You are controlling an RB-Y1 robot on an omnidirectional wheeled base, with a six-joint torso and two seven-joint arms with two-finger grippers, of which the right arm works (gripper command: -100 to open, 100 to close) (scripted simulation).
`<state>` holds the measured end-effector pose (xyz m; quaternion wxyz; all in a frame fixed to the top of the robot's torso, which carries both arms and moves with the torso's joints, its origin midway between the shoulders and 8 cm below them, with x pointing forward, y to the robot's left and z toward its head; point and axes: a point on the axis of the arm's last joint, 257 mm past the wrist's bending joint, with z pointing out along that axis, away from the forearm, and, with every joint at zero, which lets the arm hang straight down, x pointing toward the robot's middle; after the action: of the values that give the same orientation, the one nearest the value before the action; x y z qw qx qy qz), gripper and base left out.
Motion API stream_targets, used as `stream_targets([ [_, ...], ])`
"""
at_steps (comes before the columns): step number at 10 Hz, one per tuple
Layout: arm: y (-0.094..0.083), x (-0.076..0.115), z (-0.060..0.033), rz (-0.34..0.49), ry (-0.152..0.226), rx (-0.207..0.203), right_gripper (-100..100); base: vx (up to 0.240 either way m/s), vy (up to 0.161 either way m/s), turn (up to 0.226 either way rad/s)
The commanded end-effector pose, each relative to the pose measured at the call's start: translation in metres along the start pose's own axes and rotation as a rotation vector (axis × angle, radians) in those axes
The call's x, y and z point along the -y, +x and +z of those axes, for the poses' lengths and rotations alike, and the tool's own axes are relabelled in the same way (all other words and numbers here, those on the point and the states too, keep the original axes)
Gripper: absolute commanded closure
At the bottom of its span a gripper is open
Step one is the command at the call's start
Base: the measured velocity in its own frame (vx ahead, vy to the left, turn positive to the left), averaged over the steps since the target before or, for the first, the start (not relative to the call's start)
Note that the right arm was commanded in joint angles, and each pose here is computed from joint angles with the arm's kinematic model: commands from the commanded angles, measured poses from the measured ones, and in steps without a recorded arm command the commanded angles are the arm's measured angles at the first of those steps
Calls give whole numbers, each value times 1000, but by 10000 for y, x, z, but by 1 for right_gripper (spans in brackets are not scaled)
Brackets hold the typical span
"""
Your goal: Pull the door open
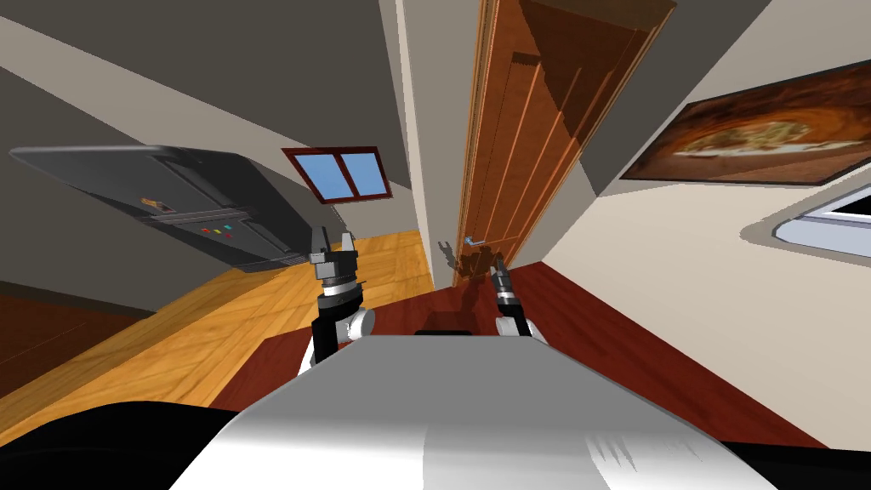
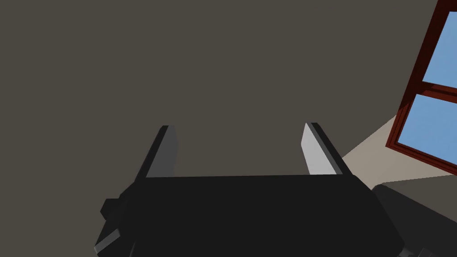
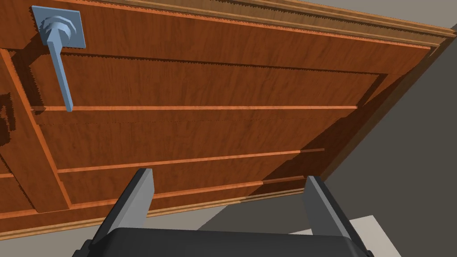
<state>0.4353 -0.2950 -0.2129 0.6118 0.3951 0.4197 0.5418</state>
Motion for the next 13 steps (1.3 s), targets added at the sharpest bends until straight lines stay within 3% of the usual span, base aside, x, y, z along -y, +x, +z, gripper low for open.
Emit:
stream_targets([
  [1, -15, 96, -14, 5, 18, -2, -100, 47, -64, 50],
  [13, -85, 922, -188, 57, 159, -26, -100, 55, -67, 111],
])
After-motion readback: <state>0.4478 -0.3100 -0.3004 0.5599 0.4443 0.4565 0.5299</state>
